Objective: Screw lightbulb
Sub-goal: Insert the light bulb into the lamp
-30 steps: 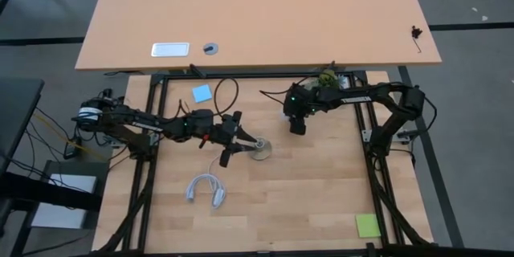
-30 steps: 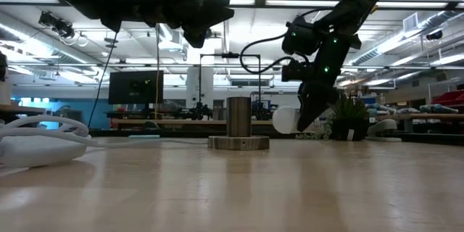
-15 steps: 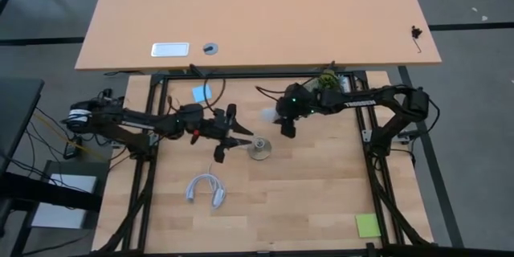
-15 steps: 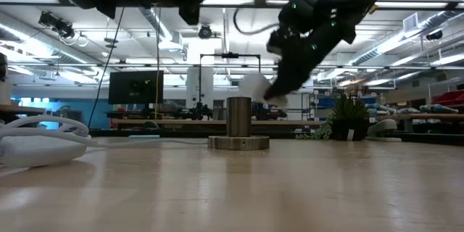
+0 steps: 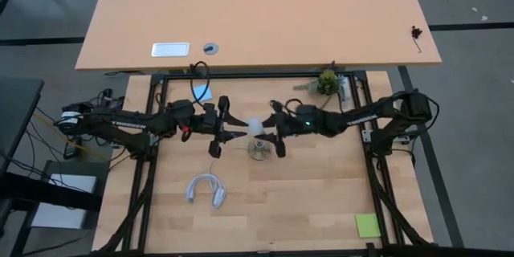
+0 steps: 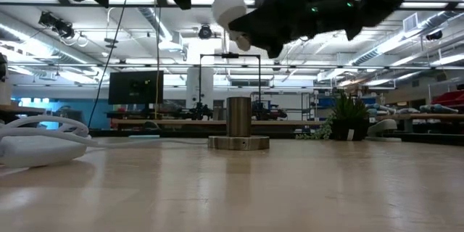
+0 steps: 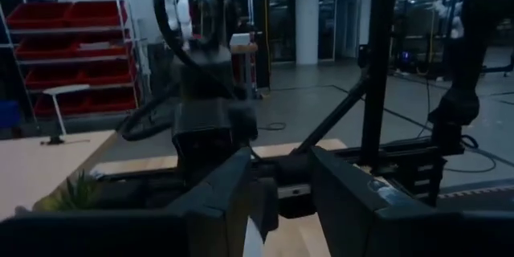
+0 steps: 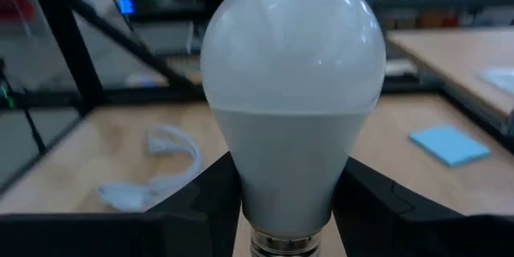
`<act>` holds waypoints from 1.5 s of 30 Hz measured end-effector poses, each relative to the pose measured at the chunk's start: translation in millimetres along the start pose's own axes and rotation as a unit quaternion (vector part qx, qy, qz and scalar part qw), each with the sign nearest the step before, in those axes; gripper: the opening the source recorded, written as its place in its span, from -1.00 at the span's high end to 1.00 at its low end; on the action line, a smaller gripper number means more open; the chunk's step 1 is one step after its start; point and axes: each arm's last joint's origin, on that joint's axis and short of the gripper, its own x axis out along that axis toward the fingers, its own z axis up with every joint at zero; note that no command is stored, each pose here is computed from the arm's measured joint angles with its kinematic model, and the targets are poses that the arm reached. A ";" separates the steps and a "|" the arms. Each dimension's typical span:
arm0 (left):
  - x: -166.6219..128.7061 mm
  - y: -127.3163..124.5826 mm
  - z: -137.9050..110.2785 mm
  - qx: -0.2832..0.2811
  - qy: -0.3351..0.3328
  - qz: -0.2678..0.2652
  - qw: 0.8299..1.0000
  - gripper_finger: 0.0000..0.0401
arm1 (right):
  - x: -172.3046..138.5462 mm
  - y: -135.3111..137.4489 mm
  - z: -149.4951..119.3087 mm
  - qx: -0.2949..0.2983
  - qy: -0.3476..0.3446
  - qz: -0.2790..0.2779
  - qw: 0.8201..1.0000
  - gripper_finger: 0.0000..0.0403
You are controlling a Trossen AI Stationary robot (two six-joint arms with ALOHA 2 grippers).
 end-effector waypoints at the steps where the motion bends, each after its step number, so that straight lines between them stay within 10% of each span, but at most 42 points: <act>1: 0.0 0.0 0.4 0.001 -0.002 0.000 1.000 0.34 | -4.1 0.9 -4.9 0.007 -0.016 -0.003 1.000 0.15; 22: 16.1 5.4 -16.3 0.027 -0.013 0.039 0.999 0.34 | 9.2 -2.1 -97.2 0.061 -0.122 -0.024 0.990 0.15; 45: 25.1 9.8 -42.1 0.030 0.048 0.081 0.995 0.34 | 18.4 -0.3 -113.6 0.050 -0.098 -0.021 0.994 0.15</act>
